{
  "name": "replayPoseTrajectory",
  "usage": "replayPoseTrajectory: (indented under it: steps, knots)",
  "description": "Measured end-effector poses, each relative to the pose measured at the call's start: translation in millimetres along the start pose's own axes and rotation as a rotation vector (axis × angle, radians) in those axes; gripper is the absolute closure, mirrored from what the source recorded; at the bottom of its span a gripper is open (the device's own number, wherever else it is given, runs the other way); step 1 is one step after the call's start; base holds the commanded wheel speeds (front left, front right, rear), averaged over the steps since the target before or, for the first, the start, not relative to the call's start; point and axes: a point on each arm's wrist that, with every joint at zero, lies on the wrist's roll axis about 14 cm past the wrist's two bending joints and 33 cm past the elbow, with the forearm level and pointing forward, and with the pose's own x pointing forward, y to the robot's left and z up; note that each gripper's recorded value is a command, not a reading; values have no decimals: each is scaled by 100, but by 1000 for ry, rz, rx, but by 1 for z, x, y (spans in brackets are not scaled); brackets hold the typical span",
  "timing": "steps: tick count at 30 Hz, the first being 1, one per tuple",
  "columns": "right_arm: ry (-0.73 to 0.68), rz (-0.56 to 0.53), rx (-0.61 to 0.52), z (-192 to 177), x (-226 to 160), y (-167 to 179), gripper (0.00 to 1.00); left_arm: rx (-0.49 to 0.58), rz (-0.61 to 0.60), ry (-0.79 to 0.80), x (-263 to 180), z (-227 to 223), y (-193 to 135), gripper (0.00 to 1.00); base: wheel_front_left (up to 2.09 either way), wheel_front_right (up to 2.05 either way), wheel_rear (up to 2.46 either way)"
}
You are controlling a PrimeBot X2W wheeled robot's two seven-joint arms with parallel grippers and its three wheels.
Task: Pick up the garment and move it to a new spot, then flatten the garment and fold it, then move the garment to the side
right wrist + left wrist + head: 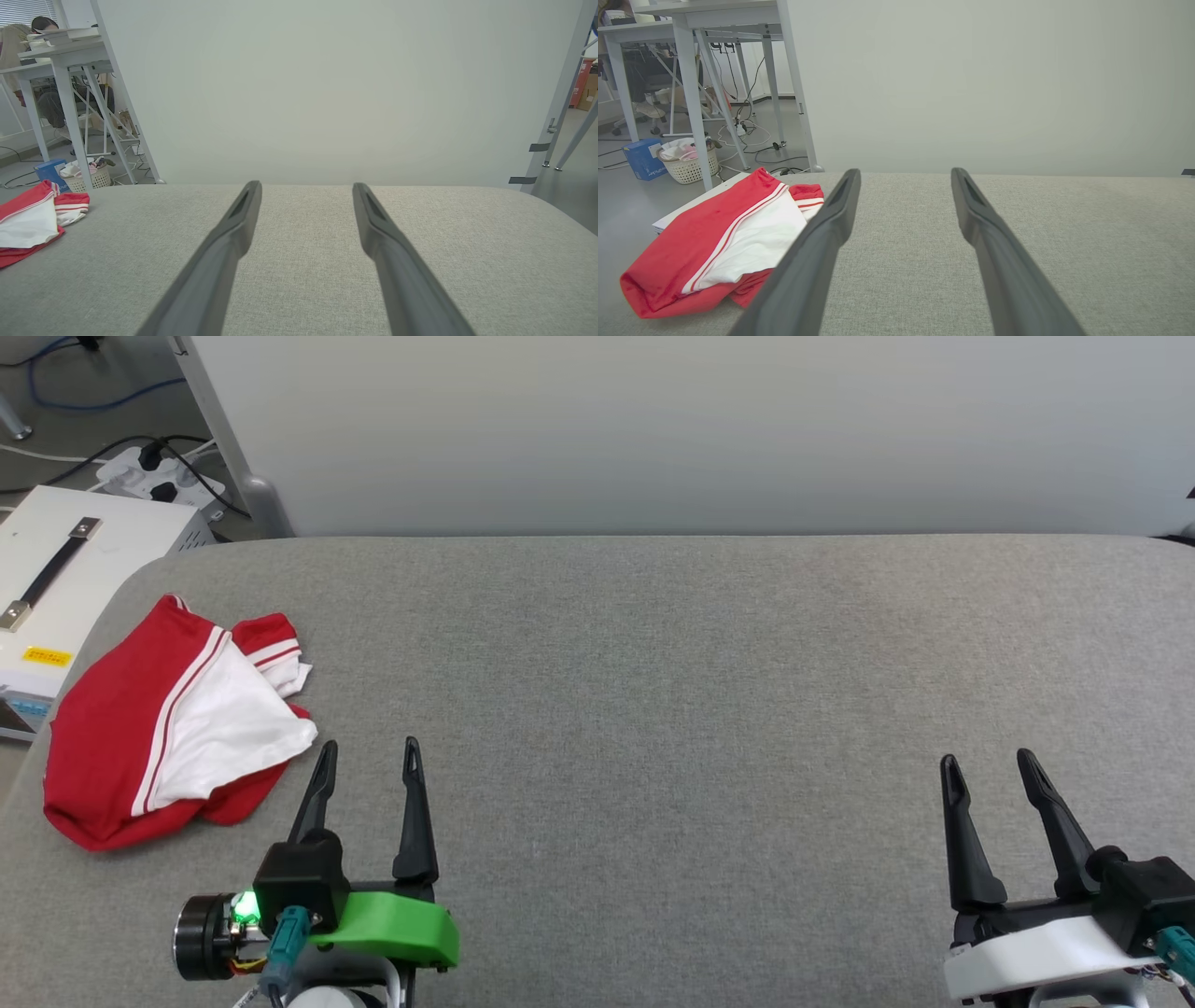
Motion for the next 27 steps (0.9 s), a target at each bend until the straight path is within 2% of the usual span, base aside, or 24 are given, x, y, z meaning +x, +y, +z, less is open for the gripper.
replayPoseTrajectory:
  steps: [13, 27]
  knots:
    - [-22, 33, 25, 0, 6, 11, 0, -5, 37, -11, -5, 0, 10, 0, 0, 0, 0]
    - [13, 169, 59, -16, 28, 54, 0, 3, 198, 6, -27, -1, 60, 0, 0, 0, 0]
